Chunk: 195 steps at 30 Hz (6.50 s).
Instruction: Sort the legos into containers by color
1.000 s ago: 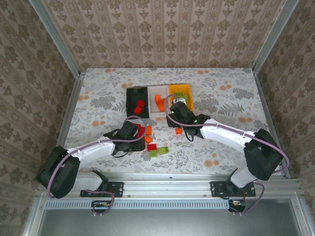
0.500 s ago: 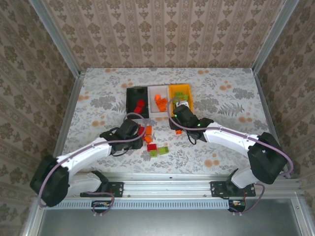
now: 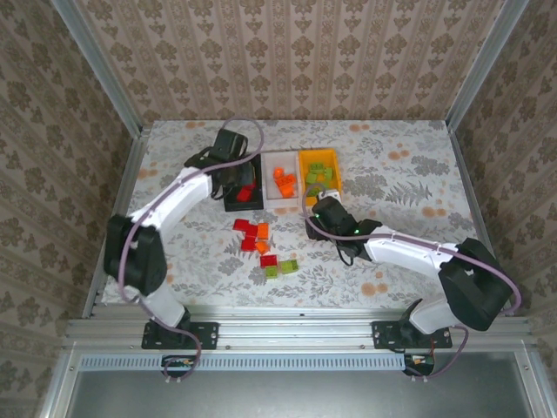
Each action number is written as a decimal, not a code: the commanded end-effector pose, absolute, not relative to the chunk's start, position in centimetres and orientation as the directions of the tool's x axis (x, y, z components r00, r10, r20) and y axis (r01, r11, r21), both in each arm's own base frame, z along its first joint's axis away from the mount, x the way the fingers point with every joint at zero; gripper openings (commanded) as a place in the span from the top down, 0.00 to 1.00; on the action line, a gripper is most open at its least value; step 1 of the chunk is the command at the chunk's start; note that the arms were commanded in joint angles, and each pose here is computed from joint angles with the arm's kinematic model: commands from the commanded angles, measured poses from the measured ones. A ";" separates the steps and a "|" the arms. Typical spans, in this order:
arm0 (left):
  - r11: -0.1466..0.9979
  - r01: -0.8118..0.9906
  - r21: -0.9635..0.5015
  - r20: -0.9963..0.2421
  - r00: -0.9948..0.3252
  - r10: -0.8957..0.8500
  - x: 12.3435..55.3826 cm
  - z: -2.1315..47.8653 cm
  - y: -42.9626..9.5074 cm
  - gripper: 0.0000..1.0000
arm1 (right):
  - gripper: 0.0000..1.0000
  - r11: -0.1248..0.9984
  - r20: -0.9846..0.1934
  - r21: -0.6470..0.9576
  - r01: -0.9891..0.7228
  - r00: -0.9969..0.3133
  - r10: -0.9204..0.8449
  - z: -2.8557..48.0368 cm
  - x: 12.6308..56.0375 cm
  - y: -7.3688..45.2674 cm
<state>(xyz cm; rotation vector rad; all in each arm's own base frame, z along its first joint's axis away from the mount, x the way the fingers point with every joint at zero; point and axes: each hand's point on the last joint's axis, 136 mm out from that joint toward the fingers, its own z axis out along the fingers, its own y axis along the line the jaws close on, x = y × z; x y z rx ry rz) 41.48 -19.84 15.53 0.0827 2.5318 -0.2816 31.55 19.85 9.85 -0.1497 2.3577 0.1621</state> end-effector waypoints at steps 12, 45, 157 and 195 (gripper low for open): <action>0.979 0.106 -0.174 -0.460 -0.888 0.014 45.4 11.8 -19.3 0.65 | 0.33 0.981 -0.743 0.115 -0.156 -0.669 -0.019 12.4 30.5 18.6; 0.957 0.104 -0.270 -0.390 -0.921 -0.010 21.2 5.8 -25.7 0.16 | 0.27 0.995 -0.743 -0.034 -0.096 -0.664 -0.089 9.8 31.9 16.4; 0.866 0.017 -0.500 -0.513 -0.811 -0.281 21.3 12.1 -11.7 0.00 | 0.63 0.993 -0.597 0.023 -0.114 -0.799 -0.077 3.3 32.7 21.8; 0.812 -0.039 -0.582 -0.435 -0.830 -0.351 19.9 10.3 -12.0 0.00 | 0.41 0.967 -0.703 -0.134 -0.218 -0.666 -0.248 12.7 50.0 30.8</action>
